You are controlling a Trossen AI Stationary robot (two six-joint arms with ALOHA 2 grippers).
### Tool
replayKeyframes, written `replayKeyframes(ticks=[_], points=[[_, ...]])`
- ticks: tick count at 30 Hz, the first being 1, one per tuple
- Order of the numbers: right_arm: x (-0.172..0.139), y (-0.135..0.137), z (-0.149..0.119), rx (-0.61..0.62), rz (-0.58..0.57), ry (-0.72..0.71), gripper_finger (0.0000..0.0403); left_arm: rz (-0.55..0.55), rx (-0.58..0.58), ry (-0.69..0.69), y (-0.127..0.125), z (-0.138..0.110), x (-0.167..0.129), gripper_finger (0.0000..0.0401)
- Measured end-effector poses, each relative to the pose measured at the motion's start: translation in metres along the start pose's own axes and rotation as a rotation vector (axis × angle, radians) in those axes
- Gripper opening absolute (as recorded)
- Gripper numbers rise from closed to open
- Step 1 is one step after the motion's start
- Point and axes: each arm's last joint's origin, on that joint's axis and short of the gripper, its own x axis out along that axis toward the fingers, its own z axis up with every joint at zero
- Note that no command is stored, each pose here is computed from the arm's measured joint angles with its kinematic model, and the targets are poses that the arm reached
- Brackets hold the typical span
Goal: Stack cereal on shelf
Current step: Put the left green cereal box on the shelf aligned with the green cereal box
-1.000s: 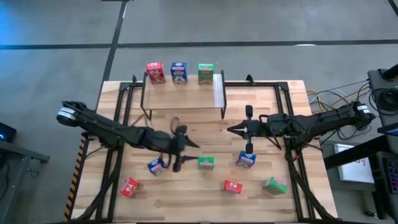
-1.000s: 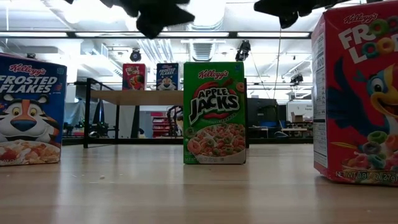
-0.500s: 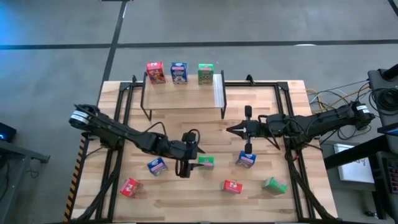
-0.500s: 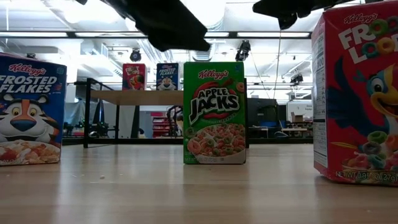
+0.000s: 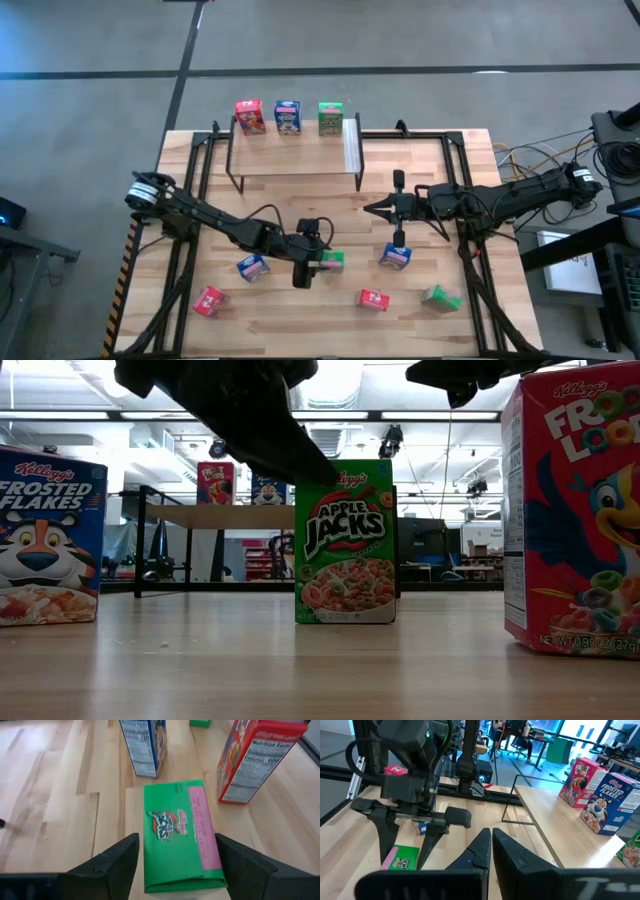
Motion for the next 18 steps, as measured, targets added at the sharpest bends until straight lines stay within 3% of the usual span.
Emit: replayKeyframes(ticks=[11, 18], points=[[0.0000, 0.0000, -0.0001, 0.000, 0.000, 0.002, 0.0009, -0.001, 0.002, 0.000, 0.0000, 0.0001, -0.0003, 0.0167], [0.0000, 0.0000, -0.0002, 0.000, 0.000, 0.002, 0.0009, -0.005, 0.021, -0.006, 0.0002, 0.0019, -0.0030, 0.0164]])
